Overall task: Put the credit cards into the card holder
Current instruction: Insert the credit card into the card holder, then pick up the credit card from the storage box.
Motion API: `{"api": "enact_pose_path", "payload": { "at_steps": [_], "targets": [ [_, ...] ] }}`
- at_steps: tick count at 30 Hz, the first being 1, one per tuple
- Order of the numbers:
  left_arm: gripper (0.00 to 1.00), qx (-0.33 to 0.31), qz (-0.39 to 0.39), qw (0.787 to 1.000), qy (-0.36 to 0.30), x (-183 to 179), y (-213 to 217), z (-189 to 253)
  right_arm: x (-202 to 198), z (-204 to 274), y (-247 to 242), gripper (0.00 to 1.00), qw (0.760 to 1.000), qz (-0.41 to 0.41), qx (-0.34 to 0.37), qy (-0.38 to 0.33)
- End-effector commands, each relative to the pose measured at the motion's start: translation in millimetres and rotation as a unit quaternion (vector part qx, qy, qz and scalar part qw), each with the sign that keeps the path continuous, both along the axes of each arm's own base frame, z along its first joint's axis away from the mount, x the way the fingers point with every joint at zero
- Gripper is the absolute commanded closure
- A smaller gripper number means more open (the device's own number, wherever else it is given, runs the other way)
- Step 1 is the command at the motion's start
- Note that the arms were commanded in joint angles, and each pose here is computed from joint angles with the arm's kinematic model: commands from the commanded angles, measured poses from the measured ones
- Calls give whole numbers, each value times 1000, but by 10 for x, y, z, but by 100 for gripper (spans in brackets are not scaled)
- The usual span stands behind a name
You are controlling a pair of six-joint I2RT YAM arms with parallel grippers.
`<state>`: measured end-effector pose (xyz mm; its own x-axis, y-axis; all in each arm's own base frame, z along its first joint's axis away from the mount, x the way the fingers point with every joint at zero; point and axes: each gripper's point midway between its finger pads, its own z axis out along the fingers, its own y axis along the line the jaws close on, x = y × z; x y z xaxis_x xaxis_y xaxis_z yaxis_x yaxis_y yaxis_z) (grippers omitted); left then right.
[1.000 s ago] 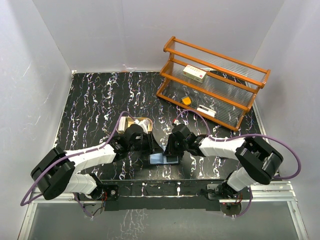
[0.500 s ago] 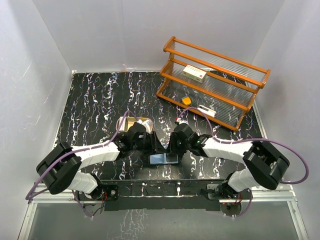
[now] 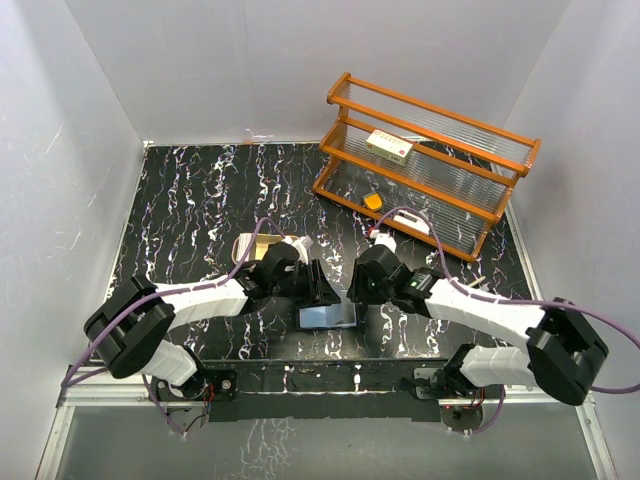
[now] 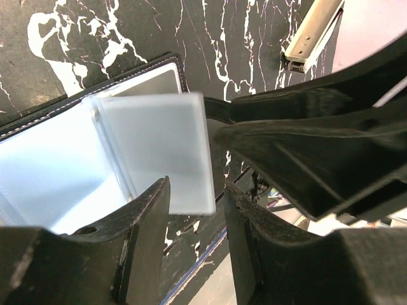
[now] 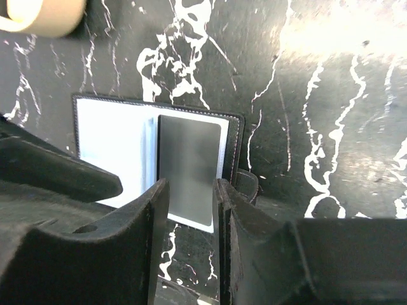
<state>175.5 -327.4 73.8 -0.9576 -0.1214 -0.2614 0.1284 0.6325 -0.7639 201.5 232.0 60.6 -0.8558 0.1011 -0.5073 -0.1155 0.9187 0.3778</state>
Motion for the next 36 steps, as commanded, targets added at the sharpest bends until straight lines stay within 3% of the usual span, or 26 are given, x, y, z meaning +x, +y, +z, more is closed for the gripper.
{"api": "enact_pose_path", "payload": {
  "at_steps": [1, 8, 15, 22, 26, 29, 36],
  "targets": [
    [60, -17, -11, 999, -26, 50, -98, 183, 212, 459, -85, 67, 997, -34, 3, -72],
    [53, 37, 9, 998, -48, 118, 80, 196, 190, 665, -31, 63, 995, -28, 36, -84],
    [42, 169, 37, 980, -96, 300, 496, 255, 169, 854, 49, 56, 993, -17, 68, -92],
    [36, 365, 82, 916, -146, 654, 1279, 415, 145, 943, 122, 53, 992, -4, 90, -94],
    [32, 445, 81, 882, -134, 851, 1750, 398, 148, 976, 169, 51, 991, 2, 98, -94],
    [31, 463, 93, 873, -117, 994, 2050, 369, 142, 980, 200, 50, 990, 6, 104, -91],
    [19, 450, 115, 880, -103, 1258, 2291, 366, 114, 954, 218, 49, 990, 9, 113, -86]
  ]
}}
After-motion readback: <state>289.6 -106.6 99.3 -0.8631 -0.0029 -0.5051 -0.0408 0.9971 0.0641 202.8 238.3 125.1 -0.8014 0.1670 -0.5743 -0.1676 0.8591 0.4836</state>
